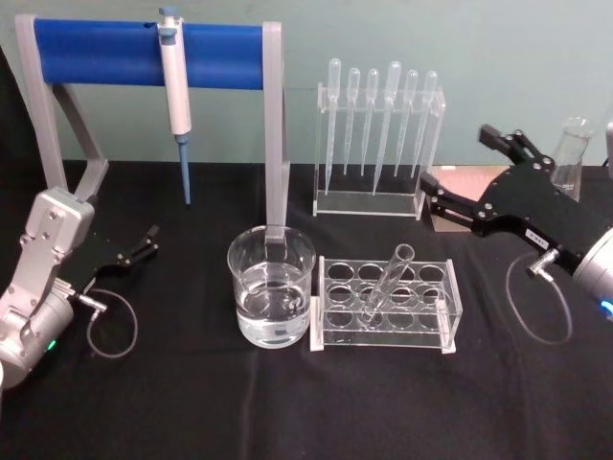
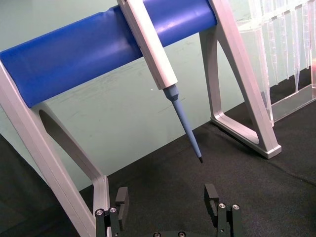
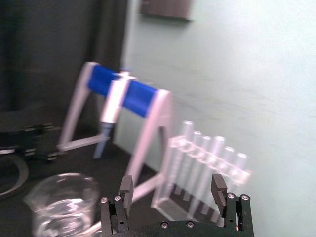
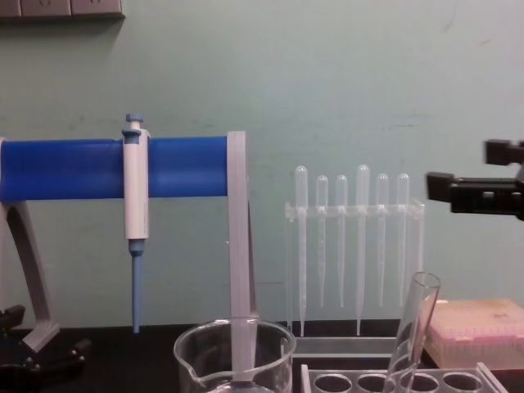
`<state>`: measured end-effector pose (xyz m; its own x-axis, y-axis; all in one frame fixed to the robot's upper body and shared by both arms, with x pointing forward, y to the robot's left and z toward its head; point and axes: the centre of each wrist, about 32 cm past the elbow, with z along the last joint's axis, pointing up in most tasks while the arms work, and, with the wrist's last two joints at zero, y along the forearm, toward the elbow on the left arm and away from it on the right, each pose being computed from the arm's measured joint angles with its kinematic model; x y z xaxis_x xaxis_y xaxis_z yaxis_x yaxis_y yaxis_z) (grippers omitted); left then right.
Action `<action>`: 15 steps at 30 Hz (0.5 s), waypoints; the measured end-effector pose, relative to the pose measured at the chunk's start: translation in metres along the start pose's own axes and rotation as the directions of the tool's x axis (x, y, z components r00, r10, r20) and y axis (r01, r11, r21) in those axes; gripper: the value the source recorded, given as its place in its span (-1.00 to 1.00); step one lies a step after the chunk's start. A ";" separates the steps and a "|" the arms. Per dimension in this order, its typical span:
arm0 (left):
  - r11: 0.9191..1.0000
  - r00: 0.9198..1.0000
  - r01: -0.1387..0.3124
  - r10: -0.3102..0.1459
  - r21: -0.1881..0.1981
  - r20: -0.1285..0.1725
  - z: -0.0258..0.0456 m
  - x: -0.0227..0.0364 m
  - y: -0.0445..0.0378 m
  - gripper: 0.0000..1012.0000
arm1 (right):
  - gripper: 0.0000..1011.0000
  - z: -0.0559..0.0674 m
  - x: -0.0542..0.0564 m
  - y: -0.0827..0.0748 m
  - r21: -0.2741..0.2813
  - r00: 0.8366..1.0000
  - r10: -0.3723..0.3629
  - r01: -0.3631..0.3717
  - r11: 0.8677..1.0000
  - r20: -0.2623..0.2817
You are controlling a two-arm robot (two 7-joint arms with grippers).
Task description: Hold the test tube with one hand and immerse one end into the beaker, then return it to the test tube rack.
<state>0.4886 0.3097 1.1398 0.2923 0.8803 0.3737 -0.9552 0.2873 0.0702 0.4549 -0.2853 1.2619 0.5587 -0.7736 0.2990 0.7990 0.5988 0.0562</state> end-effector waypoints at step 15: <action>1.000 1.000 0.000 0.000 0.000 0.000 0.0000 0.0000 0.0000 0.98 | 0.98 -0.052 -0.052 0.025 -0.093 0.922 -0.383 0.387 0.917 0.055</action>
<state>0.4886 0.3097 1.1398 0.2923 0.8803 0.3737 -0.9552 0.2873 0.0703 0.4570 -0.2412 1.1984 0.1966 -0.9314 0.3065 0.9699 0.2305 0.0786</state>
